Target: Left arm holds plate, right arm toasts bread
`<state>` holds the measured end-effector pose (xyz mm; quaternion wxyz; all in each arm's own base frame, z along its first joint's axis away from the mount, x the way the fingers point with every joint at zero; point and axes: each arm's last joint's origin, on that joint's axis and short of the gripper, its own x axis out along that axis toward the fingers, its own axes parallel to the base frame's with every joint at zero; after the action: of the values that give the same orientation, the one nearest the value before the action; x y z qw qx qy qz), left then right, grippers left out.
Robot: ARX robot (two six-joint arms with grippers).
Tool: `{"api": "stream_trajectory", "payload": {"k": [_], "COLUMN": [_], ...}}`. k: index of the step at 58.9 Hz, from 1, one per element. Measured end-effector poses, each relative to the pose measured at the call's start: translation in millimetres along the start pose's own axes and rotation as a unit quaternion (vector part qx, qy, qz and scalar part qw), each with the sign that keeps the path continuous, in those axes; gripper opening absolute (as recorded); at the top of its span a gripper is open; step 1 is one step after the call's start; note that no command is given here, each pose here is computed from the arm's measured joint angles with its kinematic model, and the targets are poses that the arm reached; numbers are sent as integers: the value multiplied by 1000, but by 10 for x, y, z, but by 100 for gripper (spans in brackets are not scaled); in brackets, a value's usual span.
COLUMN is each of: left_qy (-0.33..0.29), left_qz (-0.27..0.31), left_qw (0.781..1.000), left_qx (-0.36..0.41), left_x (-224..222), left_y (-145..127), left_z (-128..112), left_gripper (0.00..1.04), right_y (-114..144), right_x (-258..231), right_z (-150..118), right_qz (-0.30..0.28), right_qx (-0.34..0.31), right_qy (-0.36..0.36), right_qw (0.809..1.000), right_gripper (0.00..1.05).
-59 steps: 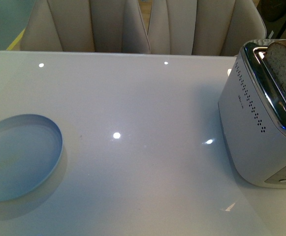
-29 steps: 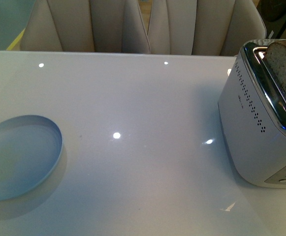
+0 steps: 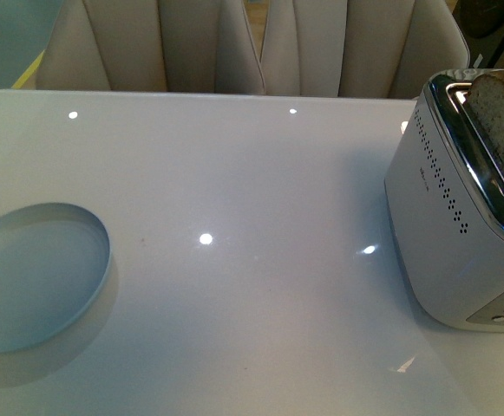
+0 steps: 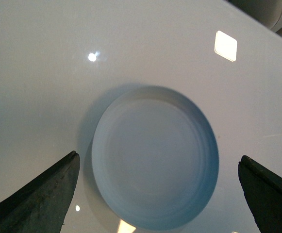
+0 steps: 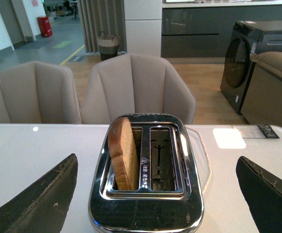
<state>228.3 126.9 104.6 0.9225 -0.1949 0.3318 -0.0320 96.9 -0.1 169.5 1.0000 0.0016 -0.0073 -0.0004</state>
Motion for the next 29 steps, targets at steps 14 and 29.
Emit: {"api": "stream_trajectory", "payload": {"k": [14,29], "left_qy": [-65,-114], "left_qz": [-24,-103], "left_qw": [995,983], "left_qx": [77,97], "left_x": [-251,-566], "left_y": [-712,-1472], "left_z": [177,-28], "left_gripper": [98,98], "right_y": [0,0], "right_x": [0,0], "right_z": [0,0], "right_qz": [0,0], "right_qx": [0,0], "right_qy": [0,0], "right_qw": [1000,1000], "right_gripper": [96,96]}}
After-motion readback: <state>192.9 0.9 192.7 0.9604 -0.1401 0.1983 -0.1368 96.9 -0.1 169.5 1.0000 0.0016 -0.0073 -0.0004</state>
